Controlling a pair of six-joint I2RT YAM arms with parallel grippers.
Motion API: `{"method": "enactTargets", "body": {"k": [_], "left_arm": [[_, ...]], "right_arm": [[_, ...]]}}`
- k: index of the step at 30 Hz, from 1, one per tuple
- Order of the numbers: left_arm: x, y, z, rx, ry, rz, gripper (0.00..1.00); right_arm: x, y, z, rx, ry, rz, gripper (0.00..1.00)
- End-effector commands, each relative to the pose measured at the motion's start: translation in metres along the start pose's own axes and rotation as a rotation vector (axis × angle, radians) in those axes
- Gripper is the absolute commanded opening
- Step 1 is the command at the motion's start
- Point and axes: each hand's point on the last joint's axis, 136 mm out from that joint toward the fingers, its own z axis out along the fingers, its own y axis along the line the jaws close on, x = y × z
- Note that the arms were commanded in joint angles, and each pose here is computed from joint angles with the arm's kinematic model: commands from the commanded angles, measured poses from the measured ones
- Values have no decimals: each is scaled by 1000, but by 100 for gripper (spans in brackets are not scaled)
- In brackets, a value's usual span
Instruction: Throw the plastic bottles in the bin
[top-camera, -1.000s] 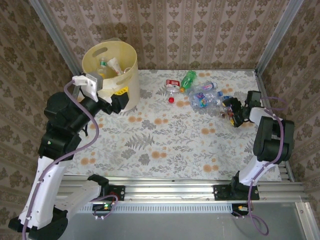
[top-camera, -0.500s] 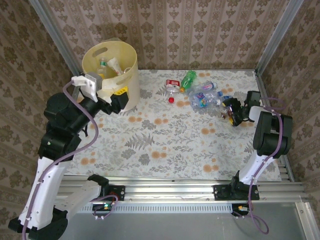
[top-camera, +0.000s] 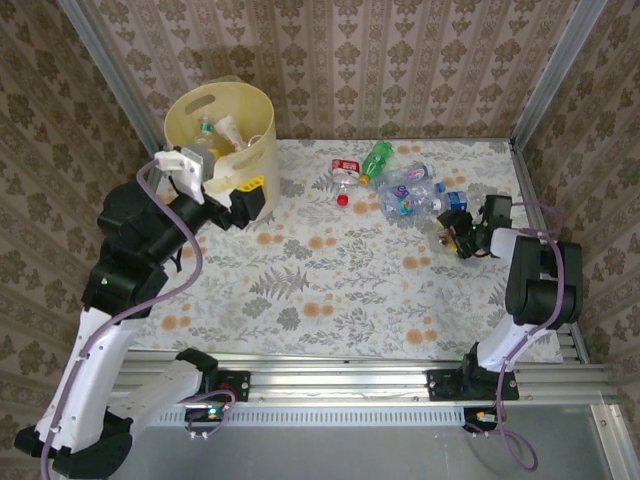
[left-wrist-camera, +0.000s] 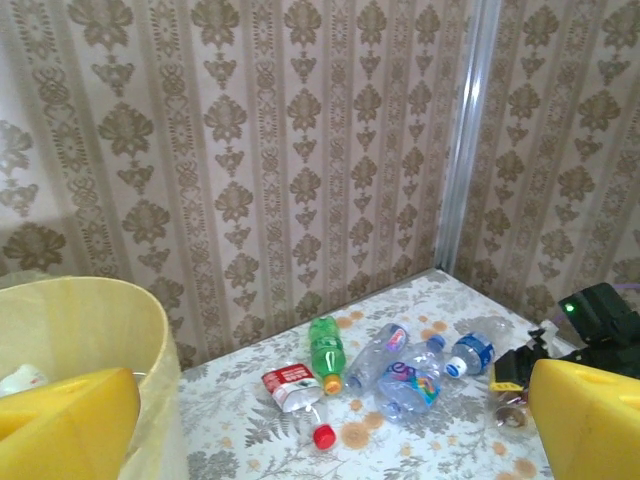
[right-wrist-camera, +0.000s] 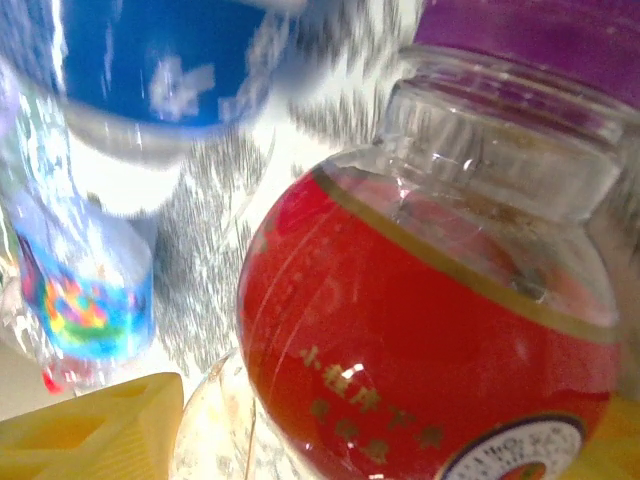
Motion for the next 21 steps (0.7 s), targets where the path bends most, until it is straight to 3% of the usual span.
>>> {"method": "enactTargets", "body": {"k": [1, 9, 21], "left_arm": [[-1, -4, 4, 16, -17, -16, 100], [24, -25, 20, 96, 42, -34, 100], [114, -108, 63, 344, 197, -73, 100]], "right_arm": [[37, -19, -2, 70, 78, -17, 72], [61, 10, -29, -3, 39, -177, 65], [90, 122, -114, -313, -100, -485, 58]]}}
